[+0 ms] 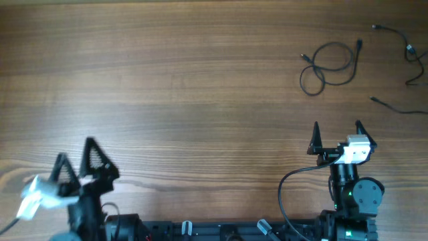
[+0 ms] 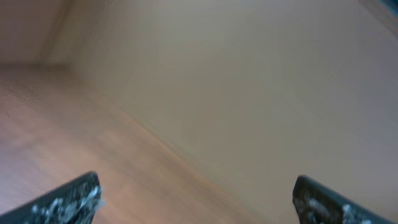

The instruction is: Untangle cables

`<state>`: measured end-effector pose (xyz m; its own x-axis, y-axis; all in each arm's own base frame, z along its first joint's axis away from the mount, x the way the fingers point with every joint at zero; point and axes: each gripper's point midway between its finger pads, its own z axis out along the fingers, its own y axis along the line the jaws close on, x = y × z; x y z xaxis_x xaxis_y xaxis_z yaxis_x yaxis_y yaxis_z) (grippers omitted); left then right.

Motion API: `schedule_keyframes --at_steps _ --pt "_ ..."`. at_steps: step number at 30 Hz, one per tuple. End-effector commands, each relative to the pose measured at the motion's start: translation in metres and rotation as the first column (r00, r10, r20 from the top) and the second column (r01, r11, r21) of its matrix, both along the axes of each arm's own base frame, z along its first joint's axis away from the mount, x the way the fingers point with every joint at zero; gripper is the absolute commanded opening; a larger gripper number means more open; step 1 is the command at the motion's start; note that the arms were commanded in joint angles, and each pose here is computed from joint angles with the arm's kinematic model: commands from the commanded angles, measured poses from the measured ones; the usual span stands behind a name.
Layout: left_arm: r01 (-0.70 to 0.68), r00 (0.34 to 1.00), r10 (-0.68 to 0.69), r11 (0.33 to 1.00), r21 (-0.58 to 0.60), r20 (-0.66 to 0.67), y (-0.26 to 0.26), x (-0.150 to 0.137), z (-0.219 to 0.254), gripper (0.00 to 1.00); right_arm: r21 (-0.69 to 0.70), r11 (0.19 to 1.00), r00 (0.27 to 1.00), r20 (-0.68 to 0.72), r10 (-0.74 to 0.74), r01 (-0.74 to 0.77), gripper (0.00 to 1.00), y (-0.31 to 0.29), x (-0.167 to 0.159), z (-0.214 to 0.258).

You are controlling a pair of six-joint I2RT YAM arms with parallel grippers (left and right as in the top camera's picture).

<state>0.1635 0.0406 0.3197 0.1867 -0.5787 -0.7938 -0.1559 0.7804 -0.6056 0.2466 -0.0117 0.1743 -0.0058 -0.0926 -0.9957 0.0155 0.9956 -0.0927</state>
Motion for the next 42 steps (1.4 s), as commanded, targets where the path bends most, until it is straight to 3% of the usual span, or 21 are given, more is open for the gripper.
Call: schedule_keyframes --at_steps 1,5,15,23,25,42 --pt "0.194 0.981 -0.188 0.967 0.163 -0.054 -0.033 0.043 -0.048 1.0 -0.013 1.0 1.0 0.013 -0.014 0.015 1.0 -0.003 -0.001 0.002" --pt "0.204 0.979 -0.195 0.957 0.204 -0.064 -0.033 0.072 -0.1 1.0 -0.012 1.0 1.0 0.013 -0.014 0.015 1.0 -0.003 -0.001 0.003" --pt "0.246 0.96 -0.191 0.924 0.293 -0.206 -0.035 0.083 -0.164 1.0 -0.012 1.0 1.0 0.013 -0.014 0.015 1.0 -0.003 -0.001 0.003" --pt "0.263 0.955 -0.204 0.918 0.296 -0.214 -0.037 0.083 -0.166 1.0 -0.012 1.0 1.0 0.013 -0.014 0.015 1.0 -0.003 -0.001 0.002" --pt "0.287 0.95 -0.214 0.887 0.362 -0.228 -0.041 0.083 -0.165 1.0 -0.012 1.0 1.0 0.012 -0.014 0.015 1.0 -0.003 -0.001 0.002" --pt "0.286 0.95 -0.214 0.889 0.357 -0.228 -0.041 0.083 -0.166 1.0 -0.012 1.0 1.0 0.011 -0.014 0.015 1.0 -0.003 0.0 0.002"
